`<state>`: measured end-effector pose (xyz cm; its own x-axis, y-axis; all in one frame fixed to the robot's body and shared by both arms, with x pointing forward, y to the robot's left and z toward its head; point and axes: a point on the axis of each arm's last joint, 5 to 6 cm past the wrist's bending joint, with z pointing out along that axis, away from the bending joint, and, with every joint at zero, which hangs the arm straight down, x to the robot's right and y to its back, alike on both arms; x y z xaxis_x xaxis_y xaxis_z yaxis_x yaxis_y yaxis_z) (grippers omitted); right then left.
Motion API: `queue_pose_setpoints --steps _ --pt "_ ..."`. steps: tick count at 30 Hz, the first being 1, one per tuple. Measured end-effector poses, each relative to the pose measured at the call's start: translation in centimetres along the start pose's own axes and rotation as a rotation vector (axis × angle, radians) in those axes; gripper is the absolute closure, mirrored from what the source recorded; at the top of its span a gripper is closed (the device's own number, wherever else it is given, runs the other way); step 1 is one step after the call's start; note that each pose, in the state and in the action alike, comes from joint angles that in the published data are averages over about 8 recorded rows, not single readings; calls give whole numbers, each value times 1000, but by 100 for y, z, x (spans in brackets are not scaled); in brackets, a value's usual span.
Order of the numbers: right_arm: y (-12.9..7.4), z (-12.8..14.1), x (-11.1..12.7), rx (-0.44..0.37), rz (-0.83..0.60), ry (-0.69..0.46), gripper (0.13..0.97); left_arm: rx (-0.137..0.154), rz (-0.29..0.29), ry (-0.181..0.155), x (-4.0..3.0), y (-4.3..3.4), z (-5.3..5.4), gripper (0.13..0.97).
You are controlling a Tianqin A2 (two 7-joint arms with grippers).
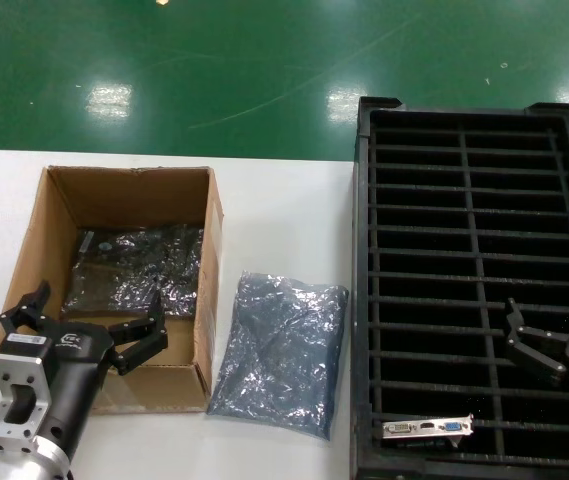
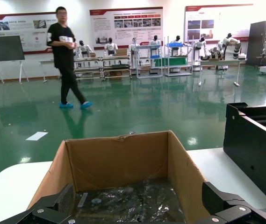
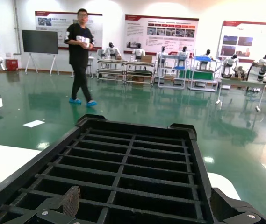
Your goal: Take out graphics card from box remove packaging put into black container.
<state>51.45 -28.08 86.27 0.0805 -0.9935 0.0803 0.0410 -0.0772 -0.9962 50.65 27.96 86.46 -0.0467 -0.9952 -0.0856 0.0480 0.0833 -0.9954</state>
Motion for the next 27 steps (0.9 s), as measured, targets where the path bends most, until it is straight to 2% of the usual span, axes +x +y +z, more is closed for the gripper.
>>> queue_pose_setpoints --steps 27 --pt "2 -2 0 -1 0 1 130 -1 0 0 0 2 -1 132"
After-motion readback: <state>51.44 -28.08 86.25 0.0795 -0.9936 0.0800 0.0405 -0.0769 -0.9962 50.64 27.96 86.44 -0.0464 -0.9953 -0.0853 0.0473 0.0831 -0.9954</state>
